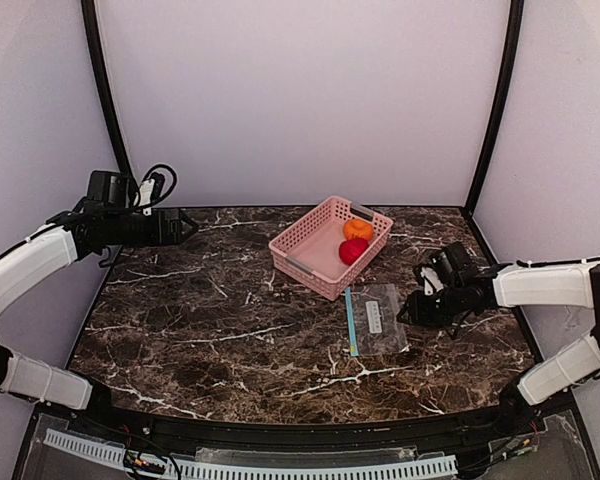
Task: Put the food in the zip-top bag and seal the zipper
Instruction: Move the zipper food storage bag to the center of the board, then pick up the zipper food storage bag from the center of the board, then pass from the right arm to the left, then pass from the left arm to the right
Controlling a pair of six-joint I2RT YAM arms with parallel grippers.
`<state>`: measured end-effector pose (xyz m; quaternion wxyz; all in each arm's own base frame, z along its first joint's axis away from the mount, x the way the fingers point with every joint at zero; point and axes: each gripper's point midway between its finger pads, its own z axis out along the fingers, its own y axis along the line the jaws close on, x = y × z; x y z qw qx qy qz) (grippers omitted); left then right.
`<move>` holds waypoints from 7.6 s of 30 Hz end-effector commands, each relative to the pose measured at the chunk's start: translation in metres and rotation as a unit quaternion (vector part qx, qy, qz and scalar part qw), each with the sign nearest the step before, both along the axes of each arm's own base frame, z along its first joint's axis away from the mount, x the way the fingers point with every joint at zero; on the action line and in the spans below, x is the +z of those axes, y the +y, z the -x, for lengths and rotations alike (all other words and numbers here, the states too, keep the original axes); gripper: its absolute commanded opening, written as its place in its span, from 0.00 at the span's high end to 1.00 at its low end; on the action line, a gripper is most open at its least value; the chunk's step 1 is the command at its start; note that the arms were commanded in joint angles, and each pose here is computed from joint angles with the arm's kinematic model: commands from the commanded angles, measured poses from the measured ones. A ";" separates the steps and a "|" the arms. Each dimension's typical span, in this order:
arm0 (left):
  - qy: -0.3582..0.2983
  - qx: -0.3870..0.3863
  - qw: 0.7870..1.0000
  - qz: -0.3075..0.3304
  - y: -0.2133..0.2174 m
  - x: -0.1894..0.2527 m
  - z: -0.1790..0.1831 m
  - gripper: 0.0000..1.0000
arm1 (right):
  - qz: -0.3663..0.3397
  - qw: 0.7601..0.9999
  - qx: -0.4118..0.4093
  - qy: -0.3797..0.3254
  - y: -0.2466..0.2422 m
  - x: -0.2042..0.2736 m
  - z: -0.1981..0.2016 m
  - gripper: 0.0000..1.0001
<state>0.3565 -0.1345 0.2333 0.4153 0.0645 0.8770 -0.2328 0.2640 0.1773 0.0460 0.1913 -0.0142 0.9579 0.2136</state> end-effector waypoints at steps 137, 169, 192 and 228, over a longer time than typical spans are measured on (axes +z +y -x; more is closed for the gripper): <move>-0.018 -0.145 0.985 0.094 -0.086 -0.022 0.082 0.00 | -0.030 0.954 0.299 0.012 0.186 0.070 0.144 0.93; -0.242 -0.564 0.779 -0.131 -0.211 -0.018 0.216 0.11 | -0.184 0.835 0.514 0.065 0.183 0.157 0.197 0.93; -0.204 -0.582 0.776 -0.135 -0.212 -0.039 0.224 0.99 | -0.169 0.841 0.512 0.039 0.186 0.161 0.184 0.91; -0.013 -0.517 0.855 0.025 -0.188 -0.031 0.193 0.99 | -0.266 0.846 0.390 -0.248 0.168 0.192 0.131 0.43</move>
